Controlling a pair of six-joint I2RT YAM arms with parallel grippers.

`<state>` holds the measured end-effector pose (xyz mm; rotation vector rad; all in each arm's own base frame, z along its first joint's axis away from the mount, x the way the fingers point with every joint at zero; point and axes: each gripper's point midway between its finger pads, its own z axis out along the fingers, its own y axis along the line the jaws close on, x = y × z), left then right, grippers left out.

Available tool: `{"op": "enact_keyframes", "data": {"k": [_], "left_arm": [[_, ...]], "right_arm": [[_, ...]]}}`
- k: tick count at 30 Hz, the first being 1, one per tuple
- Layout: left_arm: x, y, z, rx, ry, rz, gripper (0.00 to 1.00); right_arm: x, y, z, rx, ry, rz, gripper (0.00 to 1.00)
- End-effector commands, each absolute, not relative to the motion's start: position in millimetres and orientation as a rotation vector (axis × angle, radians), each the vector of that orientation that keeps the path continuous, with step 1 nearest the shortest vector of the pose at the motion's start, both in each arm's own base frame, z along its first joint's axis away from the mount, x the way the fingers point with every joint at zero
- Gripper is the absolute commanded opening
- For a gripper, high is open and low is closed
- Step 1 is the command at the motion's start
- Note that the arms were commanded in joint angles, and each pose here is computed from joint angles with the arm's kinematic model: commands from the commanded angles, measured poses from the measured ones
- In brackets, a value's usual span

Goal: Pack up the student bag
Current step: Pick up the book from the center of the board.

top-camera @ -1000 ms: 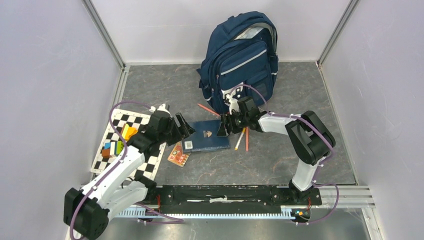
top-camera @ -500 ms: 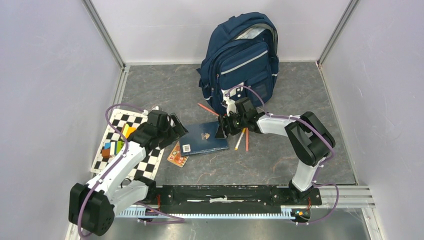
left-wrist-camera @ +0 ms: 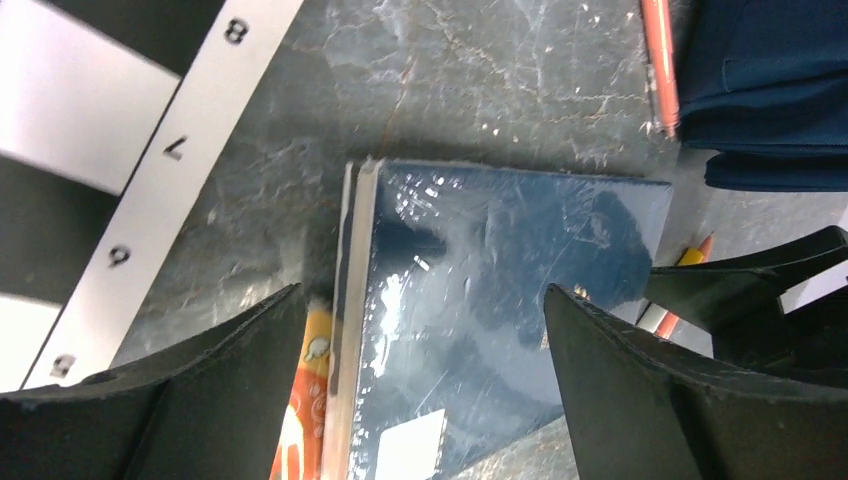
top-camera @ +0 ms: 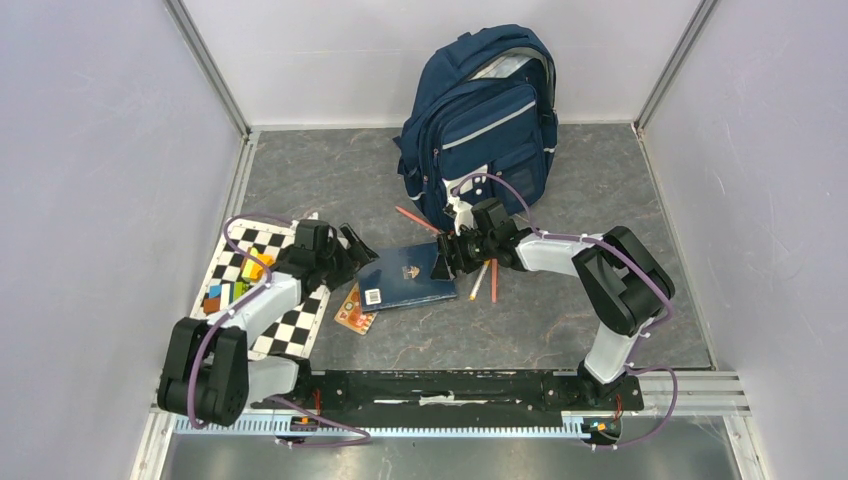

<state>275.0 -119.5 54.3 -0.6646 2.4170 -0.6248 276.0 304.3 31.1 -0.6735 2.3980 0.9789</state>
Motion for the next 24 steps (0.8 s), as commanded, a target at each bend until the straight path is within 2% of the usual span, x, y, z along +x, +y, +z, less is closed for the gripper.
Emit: {"op": "enact_keyframes", "data": {"k": [1,5,11,14,21,24], "left_arm": [[296,-131,55,-0.545,2.334,-0.738,0.88],[295,-134,31,-0.542,2.411,-0.746,0.79],[296,-148,25,-0.621,2.369,-0.899,0.67],[290,-153,19,-0.664,2.364,-0.961,0.57],[285,-164,54,-0.646,2.234,-1.13,0.38],[280,-165,74,-0.669,2.137,-1.209,0.22]], "right_arm": [[235,273,-14,-0.657,2.645,0.881,0.77],[234,272,-14,-0.657,2.646,0.881,0.76],[234,273,-15,-0.656,2.647,0.884,0.76],[233,276,-15,-0.663,2.649,0.89,0.76],[235,277,-14,-0.679,2.639,0.886,0.76],[237,278,-12,-0.684,2.628,0.88,0.76]]}}
